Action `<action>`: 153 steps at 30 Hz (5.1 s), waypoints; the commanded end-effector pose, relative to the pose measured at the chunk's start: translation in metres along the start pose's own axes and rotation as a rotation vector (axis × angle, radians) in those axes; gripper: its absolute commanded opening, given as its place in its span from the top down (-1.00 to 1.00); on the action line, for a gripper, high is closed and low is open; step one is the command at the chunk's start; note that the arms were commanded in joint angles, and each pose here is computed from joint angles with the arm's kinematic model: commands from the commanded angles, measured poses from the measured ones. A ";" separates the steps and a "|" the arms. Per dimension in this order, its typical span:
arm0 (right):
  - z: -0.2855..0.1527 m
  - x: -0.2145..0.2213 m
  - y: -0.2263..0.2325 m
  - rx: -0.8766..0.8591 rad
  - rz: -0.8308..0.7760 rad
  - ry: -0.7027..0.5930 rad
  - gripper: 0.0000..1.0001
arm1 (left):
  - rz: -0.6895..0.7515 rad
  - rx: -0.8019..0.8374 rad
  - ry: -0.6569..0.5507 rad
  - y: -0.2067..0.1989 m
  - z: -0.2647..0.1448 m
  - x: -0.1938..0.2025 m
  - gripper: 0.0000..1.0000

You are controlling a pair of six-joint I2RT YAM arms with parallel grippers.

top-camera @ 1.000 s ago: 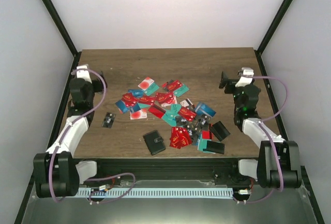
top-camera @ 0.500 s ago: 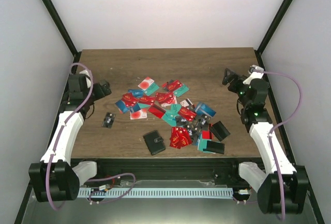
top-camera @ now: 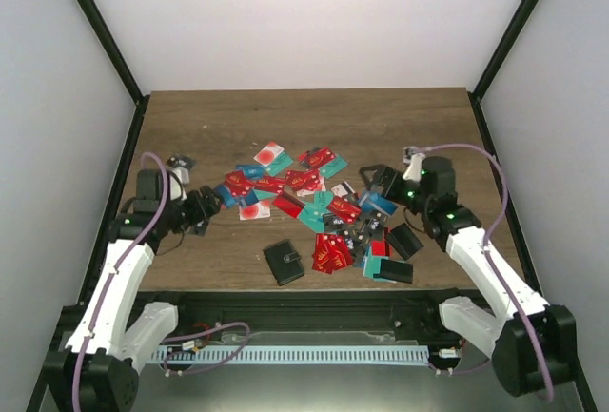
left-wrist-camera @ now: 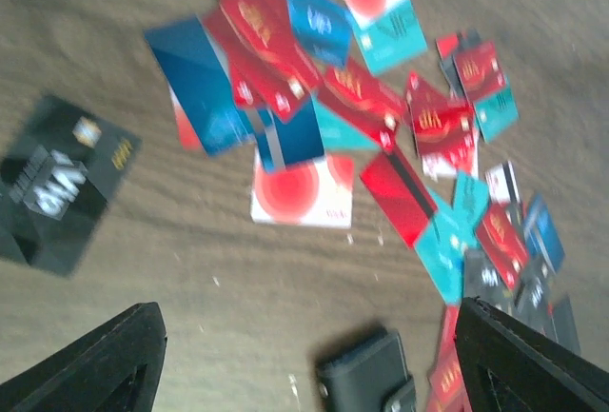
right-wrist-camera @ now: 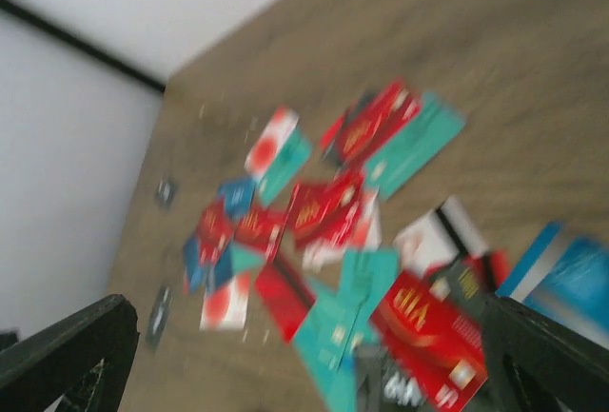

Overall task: Put the credit cards into the card holder
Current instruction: Open the credit card at the center of the board.

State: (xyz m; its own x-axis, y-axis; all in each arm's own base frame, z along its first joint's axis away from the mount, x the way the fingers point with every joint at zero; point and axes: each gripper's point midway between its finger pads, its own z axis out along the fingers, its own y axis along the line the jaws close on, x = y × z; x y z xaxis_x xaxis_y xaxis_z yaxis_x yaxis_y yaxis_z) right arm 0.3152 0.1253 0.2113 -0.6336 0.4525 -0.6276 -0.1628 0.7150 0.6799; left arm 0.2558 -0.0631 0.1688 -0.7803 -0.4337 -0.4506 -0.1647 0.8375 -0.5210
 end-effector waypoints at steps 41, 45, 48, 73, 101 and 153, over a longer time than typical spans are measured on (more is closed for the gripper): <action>0.012 0.248 0.070 -0.117 -0.148 0.699 -0.76 | 0.052 0.115 0.482 -0.046 0.085 0.195 -0.01; 0.017 0.255 0.072 -0.127 -0.140 0.721 -0.72 | 0.063 0.076 0.514 -0.041 0.091 0.203 0.13; 0.019 0.259 0.068 -0.107 -0.149 0.739 -0.71 | 0.065 0.038 0.536 -0.033 0.093 0.211 0.19; 0.011 0.247 0.069 -0.127 -0.229 0.687 -0.67 | 0.212 0.190 0.474 -0.067 0.090 0.198 0.92; -0.078 0.183 0.160 -0.452 -0.229 0.624 -0.98 | 0.433 0.520 0.428 -0.191 -0.026 0.108 0.92; -0.063 0.139 0.193 -0.714 0.019 0.439 -0.09 | 0.380 0.822 0.421 -0.243 -0.075 0.099 0.89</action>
State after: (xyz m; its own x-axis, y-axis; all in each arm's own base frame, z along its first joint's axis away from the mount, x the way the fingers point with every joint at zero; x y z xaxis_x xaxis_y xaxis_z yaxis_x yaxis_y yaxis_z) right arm 0.1374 0.2906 0.2516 -0.8822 0.0474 -0.4685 -0.4514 0.1981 0.8700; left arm 0.1816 -0.2815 0.2924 -0.8826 0.1018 -0.4590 0.4571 0.4145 -0.7869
